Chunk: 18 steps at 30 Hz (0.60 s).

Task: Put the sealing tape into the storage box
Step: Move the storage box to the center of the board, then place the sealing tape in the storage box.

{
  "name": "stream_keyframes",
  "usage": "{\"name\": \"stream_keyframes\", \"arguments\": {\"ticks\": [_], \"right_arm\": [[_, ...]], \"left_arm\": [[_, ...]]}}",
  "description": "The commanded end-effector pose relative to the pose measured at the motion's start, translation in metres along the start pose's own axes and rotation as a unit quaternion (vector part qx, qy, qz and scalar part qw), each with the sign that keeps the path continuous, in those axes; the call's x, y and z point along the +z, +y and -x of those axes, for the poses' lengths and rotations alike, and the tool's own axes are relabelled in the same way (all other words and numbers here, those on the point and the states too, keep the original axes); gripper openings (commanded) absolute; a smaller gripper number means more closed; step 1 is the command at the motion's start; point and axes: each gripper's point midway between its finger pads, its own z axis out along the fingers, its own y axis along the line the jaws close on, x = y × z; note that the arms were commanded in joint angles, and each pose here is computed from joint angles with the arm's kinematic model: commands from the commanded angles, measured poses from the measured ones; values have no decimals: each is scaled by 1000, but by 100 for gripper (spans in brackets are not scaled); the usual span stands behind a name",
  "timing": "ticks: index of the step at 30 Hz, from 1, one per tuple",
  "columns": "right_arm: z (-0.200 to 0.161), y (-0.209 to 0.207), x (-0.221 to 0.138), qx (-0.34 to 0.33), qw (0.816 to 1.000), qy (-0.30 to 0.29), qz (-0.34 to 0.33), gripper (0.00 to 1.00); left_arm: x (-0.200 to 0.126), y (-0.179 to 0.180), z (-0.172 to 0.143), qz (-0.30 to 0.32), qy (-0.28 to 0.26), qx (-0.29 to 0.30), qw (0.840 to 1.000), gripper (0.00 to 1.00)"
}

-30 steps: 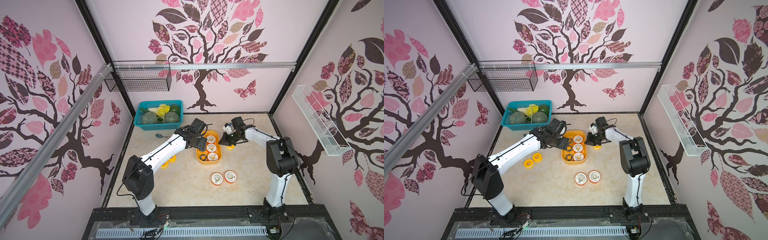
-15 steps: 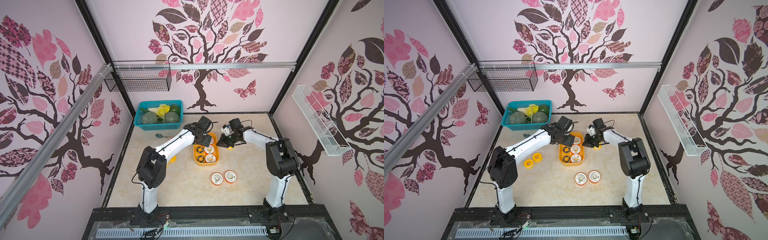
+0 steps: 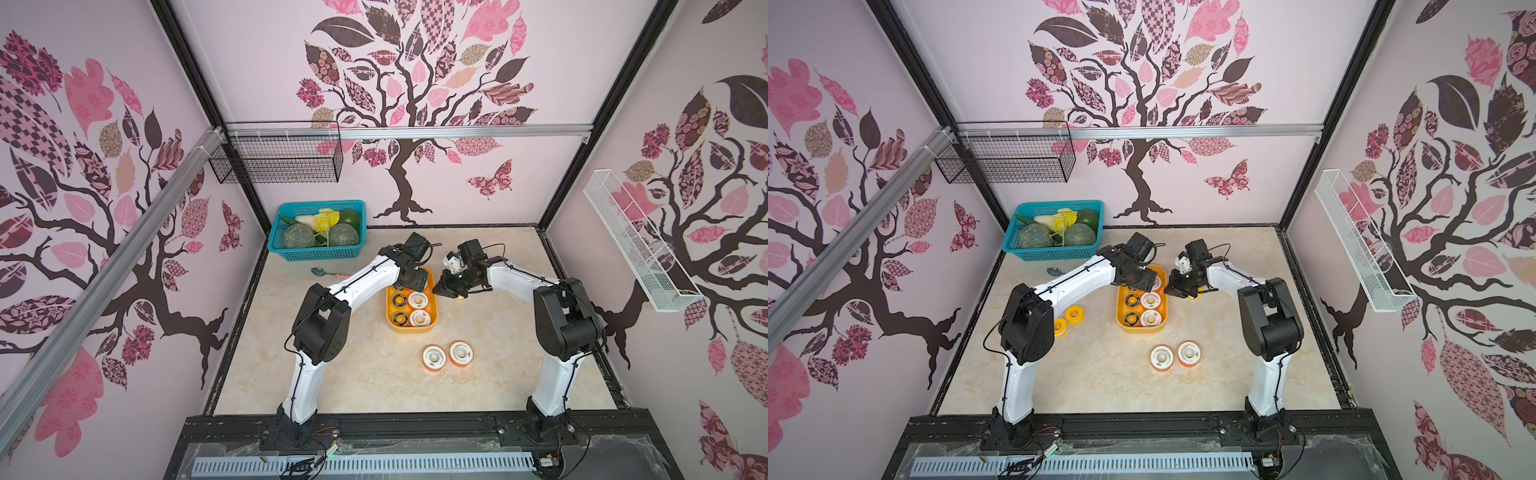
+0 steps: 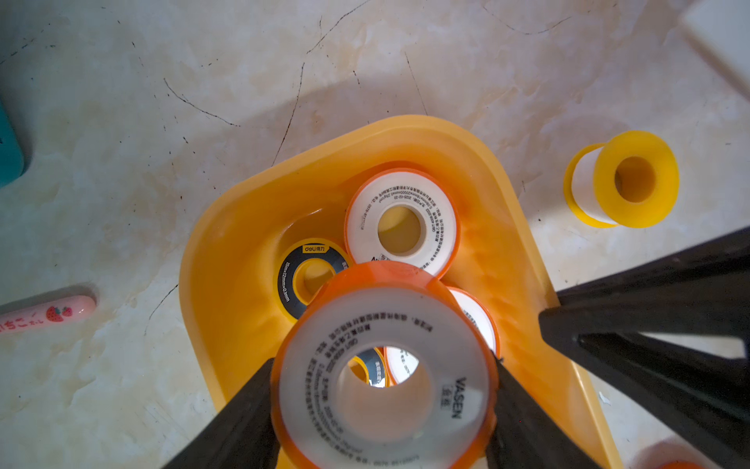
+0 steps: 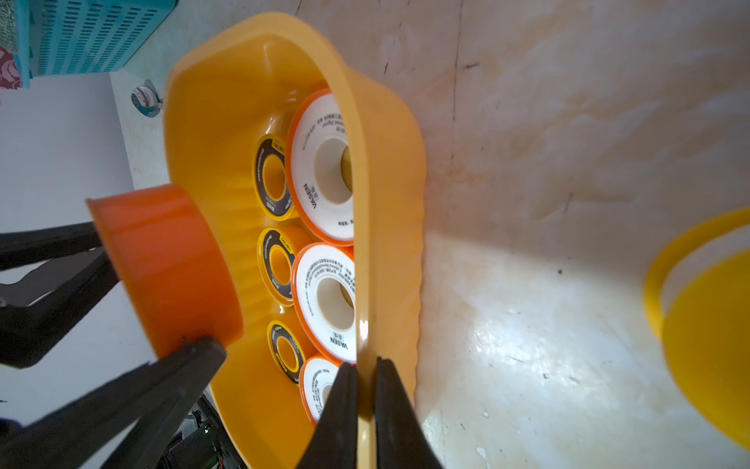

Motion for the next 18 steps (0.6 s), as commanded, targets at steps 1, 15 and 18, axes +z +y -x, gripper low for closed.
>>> {"name": "stream_keyframes", "arguments": {"ticks": [1,15,18], "right_arm": [[-10,1,-4,9,1000,6,-9,14],[-10,6,-7,7,1000,5,-4,17],[-10,6,-7,7,1000,5,-5,15]], "left_arm": [[7,3,11,10,-9,-3,1000,66],[31,-6,18,-2,2,-5,1000,66],[34,-7,18,-5,4,-6,1000,66]]}}
